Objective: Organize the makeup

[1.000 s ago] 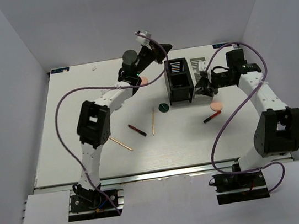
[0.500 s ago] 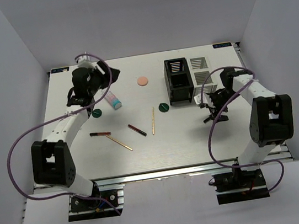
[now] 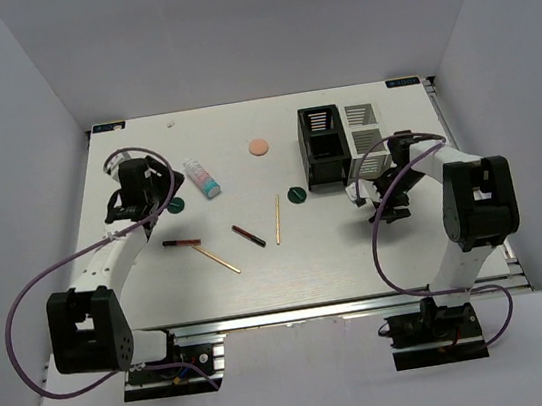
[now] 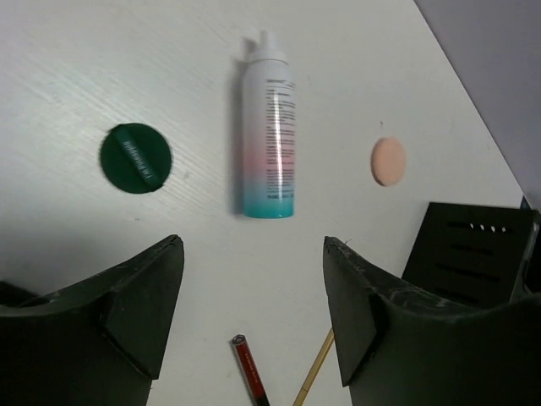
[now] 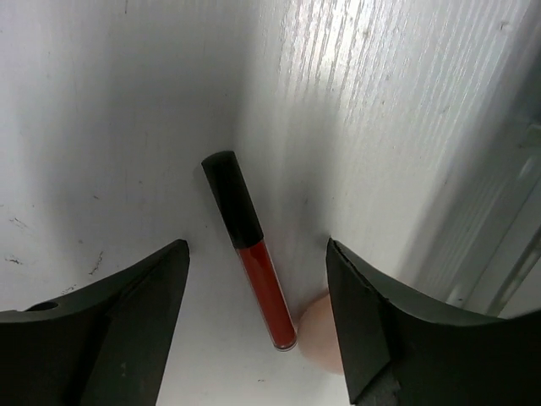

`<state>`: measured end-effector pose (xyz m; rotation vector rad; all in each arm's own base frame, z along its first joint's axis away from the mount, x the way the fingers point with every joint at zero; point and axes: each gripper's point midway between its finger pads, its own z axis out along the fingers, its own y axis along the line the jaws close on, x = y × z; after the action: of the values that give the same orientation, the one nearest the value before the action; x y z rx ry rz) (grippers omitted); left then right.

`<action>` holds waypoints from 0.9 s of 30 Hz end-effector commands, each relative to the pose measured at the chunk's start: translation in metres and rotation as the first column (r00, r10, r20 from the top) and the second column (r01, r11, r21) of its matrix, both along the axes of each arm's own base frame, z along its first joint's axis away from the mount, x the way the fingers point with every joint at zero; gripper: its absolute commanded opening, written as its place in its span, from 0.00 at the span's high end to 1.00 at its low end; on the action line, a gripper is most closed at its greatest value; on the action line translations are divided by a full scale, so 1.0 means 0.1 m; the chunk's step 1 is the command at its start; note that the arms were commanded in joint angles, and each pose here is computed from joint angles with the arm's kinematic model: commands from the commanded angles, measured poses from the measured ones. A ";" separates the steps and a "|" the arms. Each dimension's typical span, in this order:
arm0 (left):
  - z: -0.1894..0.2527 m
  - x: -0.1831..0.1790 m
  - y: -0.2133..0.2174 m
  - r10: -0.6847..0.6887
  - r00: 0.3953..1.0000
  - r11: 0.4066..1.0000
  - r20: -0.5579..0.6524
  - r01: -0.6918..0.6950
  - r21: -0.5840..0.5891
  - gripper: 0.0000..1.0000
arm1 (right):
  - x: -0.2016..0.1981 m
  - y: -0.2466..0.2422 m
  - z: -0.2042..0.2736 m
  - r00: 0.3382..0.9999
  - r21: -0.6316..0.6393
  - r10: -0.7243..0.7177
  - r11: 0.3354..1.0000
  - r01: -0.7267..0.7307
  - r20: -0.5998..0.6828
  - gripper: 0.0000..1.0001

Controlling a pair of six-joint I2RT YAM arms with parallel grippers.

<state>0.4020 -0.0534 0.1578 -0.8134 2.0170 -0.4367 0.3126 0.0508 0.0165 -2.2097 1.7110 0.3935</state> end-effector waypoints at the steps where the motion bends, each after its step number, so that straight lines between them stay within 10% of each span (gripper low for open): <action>1: 0.05 -0.12 0.22 0.135 0.991 0.990 -0.011 -0.135 -0.025 0.25 | 0.10 0.05 -0.05 0.999 -0.016 0.028 0.999 -0.028 0.023 0.30; 17: -0.46 -0.63 0.48 0.437 0.857 0.837 -0.271 -0.498 -0.227 0.35 | -0.40 0.31 -0.16 0.978 0.011 0.138 0.990 -0.138 -0.159 0.82; 27: -0.71 -0.88 0.58 0.526 0.751 0.738 -0.399 -0.636 -0.224 0.48 | -0.07 1.03 0.71 0.993 0.311 0.046 0.950 -0.010 -0.111 1.00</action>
<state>0.3227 0.0021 0.0881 -1.7172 1.8682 -0.3172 0.2887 0.1145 0.0338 -2.2057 1.6304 0.6662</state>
